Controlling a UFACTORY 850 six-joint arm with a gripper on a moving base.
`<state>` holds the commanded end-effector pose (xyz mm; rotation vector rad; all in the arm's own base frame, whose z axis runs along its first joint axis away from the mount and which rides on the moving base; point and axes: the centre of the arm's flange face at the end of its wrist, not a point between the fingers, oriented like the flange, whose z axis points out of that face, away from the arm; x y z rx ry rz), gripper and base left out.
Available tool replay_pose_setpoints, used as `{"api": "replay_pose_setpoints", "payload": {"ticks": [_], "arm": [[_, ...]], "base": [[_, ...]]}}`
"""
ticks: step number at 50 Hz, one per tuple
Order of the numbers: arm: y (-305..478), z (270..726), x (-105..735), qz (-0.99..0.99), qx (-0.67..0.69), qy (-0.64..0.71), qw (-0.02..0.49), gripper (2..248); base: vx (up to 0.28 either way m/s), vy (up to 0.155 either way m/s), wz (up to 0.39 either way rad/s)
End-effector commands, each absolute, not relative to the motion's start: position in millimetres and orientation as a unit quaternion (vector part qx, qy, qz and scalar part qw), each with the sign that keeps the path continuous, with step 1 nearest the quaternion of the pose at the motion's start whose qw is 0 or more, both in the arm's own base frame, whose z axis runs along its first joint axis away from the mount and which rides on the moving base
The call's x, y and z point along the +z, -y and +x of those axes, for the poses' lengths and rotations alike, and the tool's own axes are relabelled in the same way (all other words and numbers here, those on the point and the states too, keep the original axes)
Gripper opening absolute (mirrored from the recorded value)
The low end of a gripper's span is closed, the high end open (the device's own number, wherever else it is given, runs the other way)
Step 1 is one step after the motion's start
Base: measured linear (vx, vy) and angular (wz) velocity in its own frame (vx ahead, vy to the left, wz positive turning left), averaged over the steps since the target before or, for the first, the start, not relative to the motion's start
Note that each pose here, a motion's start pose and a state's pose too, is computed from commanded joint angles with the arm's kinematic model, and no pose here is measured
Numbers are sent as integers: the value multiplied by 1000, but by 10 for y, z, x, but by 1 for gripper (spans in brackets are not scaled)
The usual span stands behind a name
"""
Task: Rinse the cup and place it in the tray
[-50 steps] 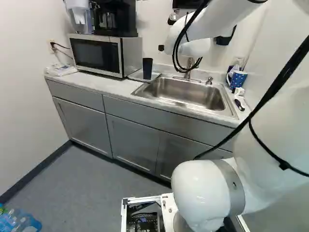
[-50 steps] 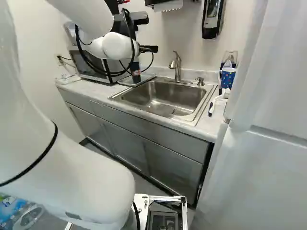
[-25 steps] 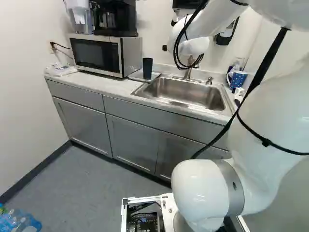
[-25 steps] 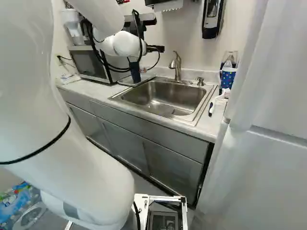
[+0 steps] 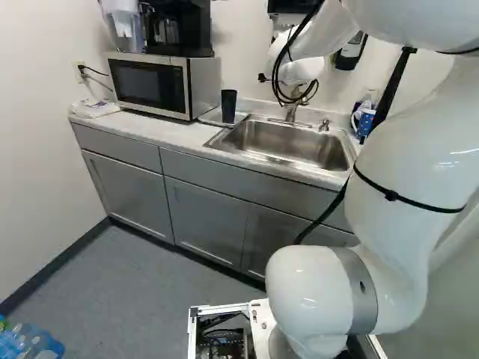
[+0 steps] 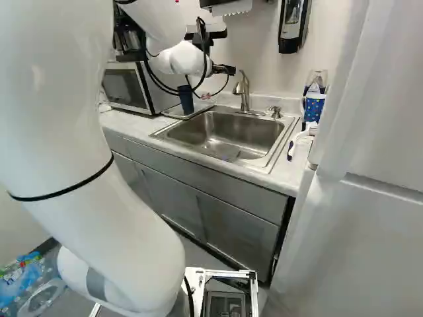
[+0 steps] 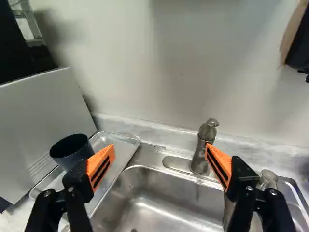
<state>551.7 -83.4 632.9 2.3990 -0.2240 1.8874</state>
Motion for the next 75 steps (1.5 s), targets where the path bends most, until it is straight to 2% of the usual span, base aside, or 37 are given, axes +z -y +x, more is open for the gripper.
{"api": "replay_pose_setpoints", "payload": {"ticks": [48, 75], "arm": [[1134, 6400, 6209, 797, 596, 86, 45, 247], [1208, 6581, 6291, 759, 643, 92, 49, 247]], "base": [[0, 0, 0], [0, 0, 0]]}}
